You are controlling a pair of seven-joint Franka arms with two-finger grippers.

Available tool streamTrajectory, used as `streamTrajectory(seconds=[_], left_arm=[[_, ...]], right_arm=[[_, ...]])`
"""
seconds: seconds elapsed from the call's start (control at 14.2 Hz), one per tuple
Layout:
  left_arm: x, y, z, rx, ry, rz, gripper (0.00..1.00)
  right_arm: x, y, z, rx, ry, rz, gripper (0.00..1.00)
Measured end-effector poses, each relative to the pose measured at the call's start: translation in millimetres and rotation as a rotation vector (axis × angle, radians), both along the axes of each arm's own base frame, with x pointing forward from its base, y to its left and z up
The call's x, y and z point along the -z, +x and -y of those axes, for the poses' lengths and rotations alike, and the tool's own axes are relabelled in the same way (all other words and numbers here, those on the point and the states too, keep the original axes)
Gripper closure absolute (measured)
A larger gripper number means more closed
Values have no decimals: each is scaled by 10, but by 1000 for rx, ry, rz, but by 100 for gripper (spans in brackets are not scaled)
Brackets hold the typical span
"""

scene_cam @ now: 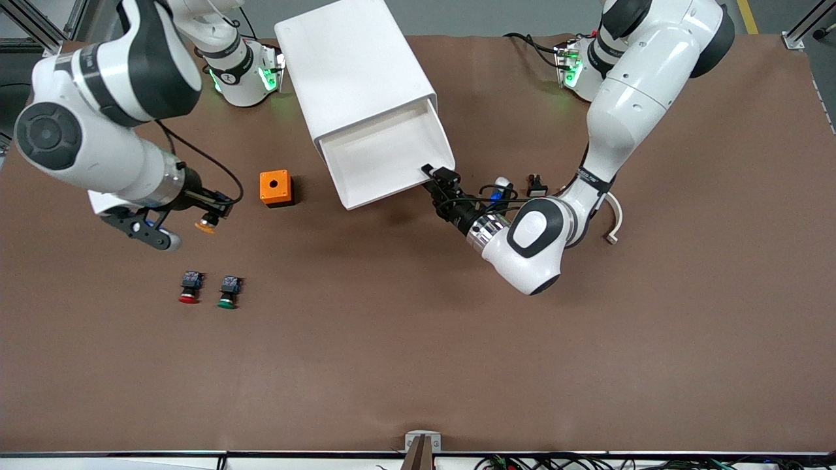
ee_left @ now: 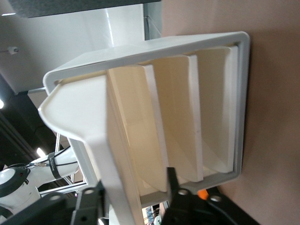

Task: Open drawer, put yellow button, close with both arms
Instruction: 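Pull the drawer open with the left gripper while the right gripper lifts the button, then carry the yellow button over the open drawer with the right gripper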

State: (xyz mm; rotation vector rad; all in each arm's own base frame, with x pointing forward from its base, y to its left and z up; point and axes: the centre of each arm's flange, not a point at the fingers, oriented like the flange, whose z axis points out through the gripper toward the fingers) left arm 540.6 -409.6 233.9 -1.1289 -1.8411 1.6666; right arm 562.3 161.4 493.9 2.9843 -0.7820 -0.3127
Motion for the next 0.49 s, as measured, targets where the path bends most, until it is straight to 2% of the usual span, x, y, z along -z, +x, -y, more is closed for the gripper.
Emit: streamTrajectory(seconds=[0.14, 0.28, 0.49], left_arm=[[-2, 60, -46, -9, -53, 45, 20], [-69, 142, -70, -36, -151, 87, 2], [-175, 221, -59, -55, -270, 157, 0]], right_arm=[[-18, -85, -251, 66, -22, 1, 59], [-12, -171, -486, 134, -44, 0, 59], [8, -345, -900, 249, -60, -13, 59]])
